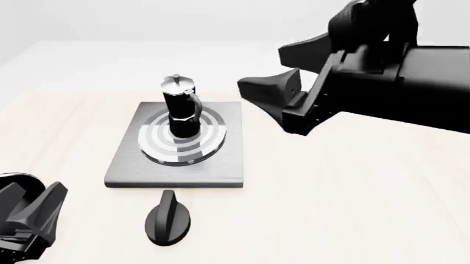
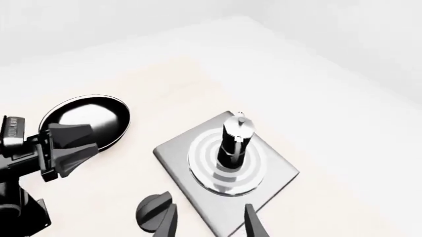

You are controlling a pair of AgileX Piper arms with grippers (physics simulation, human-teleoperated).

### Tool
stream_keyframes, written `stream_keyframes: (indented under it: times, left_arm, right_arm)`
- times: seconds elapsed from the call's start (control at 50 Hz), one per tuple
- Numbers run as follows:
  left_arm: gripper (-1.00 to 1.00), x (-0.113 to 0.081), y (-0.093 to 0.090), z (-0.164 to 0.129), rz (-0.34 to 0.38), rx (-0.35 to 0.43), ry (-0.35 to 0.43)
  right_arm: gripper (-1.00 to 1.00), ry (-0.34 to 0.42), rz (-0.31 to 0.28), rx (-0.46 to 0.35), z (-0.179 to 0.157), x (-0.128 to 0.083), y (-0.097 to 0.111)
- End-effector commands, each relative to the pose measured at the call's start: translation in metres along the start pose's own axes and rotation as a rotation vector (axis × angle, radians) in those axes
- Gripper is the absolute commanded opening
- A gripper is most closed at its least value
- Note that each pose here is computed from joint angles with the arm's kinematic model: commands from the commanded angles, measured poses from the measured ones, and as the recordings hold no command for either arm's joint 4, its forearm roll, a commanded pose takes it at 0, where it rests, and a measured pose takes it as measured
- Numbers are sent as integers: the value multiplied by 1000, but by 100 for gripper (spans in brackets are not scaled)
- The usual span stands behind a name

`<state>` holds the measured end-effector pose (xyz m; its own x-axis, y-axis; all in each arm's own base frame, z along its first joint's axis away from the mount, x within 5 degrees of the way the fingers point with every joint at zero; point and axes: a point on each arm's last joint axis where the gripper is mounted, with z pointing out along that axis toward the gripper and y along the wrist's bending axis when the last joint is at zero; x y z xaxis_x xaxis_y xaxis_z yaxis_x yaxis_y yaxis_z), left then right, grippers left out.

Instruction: Turn on the stove and put the moka pot on it.

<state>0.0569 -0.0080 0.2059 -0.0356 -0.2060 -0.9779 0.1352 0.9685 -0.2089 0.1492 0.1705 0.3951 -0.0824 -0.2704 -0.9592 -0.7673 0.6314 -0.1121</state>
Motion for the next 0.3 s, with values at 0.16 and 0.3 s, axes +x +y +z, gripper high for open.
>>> stream_keyframes:
  times: [0.16, 0.3]
  left_arm:
    - [100, 1, 0, -1, -16, 1, 4]
    - [100, 0, 0, -1, -17, 4, 2]
  right_arm:
    - [100, -214, 40, 69, -119, 4, -5]
    - [100, -266, 48, 102, -157, 14, -4]
